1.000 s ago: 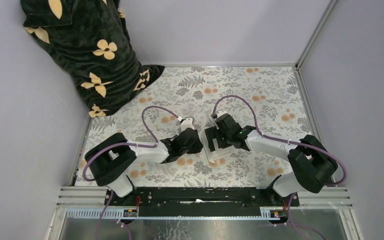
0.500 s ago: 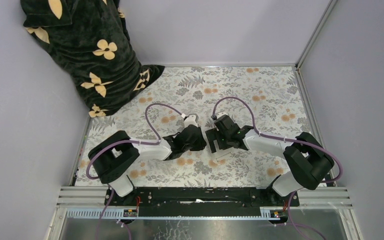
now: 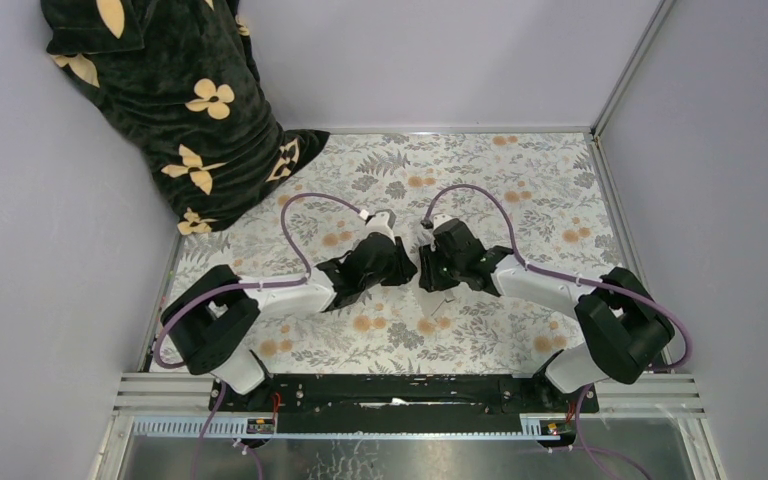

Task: Fold the paper box
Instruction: Close the paper box at the center of the board.

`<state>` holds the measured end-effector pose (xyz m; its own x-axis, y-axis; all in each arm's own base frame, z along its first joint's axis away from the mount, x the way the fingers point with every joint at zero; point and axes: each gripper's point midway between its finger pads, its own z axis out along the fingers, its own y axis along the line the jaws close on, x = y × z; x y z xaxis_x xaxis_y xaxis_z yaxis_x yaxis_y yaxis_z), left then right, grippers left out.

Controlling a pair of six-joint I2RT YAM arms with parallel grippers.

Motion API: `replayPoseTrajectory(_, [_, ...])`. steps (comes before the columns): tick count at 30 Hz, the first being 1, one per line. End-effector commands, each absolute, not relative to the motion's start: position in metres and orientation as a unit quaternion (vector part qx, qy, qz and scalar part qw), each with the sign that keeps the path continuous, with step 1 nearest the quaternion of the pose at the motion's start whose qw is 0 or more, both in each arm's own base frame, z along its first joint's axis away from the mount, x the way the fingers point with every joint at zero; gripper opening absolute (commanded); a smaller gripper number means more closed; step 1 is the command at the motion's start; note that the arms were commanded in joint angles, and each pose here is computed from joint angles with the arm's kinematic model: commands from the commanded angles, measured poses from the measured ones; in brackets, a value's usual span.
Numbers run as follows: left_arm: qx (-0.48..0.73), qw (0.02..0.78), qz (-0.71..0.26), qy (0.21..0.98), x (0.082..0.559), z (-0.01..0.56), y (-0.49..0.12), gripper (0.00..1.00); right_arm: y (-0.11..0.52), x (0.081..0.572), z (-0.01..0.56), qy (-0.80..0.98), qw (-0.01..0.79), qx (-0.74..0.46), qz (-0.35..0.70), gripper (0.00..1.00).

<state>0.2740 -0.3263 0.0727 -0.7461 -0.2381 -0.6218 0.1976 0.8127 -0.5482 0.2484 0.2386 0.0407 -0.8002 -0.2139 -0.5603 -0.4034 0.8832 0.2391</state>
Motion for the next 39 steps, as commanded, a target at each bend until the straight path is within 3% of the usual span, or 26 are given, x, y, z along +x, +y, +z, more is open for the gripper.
replayPoseTrajectory(1, [-0.002,0.365,-0.317,0.875,0.272,0.087,-0.320,0.31,0.235,0.233,0.037,0.935,0.235,-0.171,0.204,0.29])
replayPoseTrajectory(3, [-0.003,0.369,-0.316,0.874,0.271,0.091,-0.313,0.31,0.237,0.233,0.046,0.931,0.233,-0.167,0.226,0.13])
replayPoseTrajectory(6, [-0.011,0.383,-0.320,0.866,0.269,0.103,-0.297,0.31,0.239,0.233,0.060,0.923,0.228,-0.165,0.262,0.11])
replayPoseTrajectory(19, [0.022,0.467,-0.417,0.779,0.225,0.160,-0.254,0.37,0.283,0.201,0.154,0.839,0.146,-0.184,0.490,0.13])
replayPoseTrajectory(26, [0.065,0.475,-0.453,0.752,0.209,0.176,-0.258,0.41,0.292,0.170,0.187,0.782,0.090,-0.201,0.583,0.15])
replayPoseTrajectory(39, [0.100,0.474,-0.553,0.678,0.169,0.253,-0.259,0.54,0.283,0.132,0.234,0.715,0.080,-0.227,0.657,0.16])
